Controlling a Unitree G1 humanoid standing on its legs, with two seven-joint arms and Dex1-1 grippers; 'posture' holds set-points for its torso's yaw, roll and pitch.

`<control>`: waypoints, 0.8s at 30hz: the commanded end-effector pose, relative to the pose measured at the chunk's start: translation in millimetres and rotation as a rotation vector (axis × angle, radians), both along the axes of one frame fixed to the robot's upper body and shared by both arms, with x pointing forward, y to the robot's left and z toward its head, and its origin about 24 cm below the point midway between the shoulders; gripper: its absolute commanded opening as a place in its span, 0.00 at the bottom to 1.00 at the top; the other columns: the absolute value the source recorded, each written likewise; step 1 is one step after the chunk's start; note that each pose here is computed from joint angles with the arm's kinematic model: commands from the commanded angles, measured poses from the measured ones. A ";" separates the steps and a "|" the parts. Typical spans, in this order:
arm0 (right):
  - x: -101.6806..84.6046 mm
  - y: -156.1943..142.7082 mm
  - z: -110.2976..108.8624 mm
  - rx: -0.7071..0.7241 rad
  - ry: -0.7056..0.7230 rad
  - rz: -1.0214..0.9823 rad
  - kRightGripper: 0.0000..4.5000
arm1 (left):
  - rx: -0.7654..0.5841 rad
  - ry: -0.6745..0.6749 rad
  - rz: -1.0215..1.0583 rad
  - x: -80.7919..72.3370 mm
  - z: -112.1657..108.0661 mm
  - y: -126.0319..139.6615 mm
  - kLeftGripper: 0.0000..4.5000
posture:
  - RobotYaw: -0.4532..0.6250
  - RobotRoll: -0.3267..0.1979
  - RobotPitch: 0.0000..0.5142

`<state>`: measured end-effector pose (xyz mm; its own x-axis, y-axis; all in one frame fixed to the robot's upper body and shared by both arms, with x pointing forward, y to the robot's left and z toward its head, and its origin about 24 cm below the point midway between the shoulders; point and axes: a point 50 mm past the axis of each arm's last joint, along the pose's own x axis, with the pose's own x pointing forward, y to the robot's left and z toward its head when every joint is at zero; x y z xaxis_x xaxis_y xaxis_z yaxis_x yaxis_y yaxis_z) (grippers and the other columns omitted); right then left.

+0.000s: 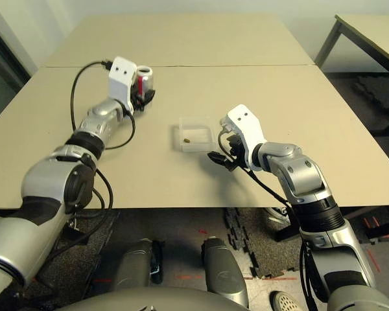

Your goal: Pour the medicine from the bottle into the box.

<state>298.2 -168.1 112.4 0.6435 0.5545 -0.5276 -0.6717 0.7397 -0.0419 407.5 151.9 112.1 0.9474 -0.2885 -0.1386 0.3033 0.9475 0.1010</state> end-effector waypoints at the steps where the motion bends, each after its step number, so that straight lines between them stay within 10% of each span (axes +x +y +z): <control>1: -0.9 1.5 4.4 0.002 0.003 0.020 1.00 | -0.062 -0.031 0.039 -4.2 -6.9 3.0 0.58 | 0.28 0.62 0.17; 24: -3.5 0.7 6.6 -0.005 0.010 0.016 1.00 | -0.070 0.020 0.075 -11.3 -26.5 10.2 0.58 | 0.27 0.62 0.19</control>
